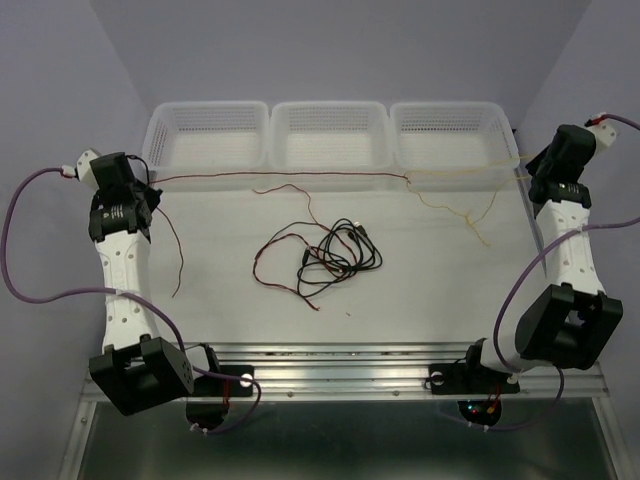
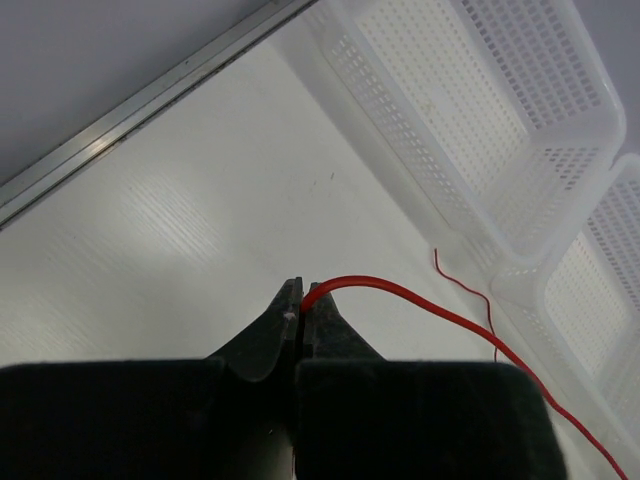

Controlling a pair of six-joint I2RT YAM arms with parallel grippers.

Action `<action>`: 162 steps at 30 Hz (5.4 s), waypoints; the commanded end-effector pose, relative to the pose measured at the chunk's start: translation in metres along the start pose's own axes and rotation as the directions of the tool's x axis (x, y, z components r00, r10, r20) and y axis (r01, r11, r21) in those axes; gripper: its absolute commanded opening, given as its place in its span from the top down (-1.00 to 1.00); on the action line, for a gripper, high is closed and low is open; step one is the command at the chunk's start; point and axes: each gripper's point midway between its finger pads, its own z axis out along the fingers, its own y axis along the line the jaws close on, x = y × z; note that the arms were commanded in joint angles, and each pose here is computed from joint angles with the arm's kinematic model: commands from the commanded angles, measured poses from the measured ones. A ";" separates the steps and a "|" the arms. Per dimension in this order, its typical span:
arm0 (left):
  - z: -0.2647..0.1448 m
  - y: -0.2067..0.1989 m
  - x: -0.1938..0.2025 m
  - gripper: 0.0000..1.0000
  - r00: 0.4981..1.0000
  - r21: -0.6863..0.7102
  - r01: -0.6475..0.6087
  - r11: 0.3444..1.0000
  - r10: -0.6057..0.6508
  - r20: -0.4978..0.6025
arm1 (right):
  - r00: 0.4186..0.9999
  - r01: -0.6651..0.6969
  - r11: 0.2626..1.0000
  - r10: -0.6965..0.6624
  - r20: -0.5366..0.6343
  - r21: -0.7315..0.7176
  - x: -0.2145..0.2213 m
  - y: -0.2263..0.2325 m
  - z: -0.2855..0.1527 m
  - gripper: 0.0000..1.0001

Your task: Untangle the cables

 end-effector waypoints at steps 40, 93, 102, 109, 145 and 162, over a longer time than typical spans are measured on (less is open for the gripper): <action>-0.018 -0.122 0.085 1.00 0.980 0.389 -0.134 0.912 0.180 -0.086 | 0.979 0.065 0.605 0.114 0.167 -0.794 -0.111 0.194 -0.104 0.99; 0.010 -0.134 0.156 1.00 0.930 0.416 -0.207 0.885 0.311 -0.197 | 0.991 -0.090 0.941 0.118 0.065 -0.326 0.081 0.206 0.165 -1.00; -0.009 -0.143 0.139 1.00 0.937 0.458 -0.222 0.861 0.318 -0.144 | 0.994 0.059 0.911 -0.016 0.109 -0.408 0.067 0.220 0.102 -1.00; -0.049 -0.181 0.109 1.00 0.940 0.585 -0.252 0.771 0.339 -0.043 | 0.986 0.128 0.796 -0.038 0.161 -0.592 0.053 0.236 0.018 -1.00; -0.078 -0.478 -0.047 1.00 0.923 0.928 -0.133 0.347 -0.297 0.243 | 0.996 0.001 0.728 -0.062 -0.065 -0.685 0.121 0.153 -0.092 -1.00; 0.051 -0.467 0.138 1.00 0.986 0.841 -0.128 0.526 -0.021 0.163 | 0.983 -0.011 0.758 -0.110 -0.144 -0.653 0.160 0.145 -0.074 -1.00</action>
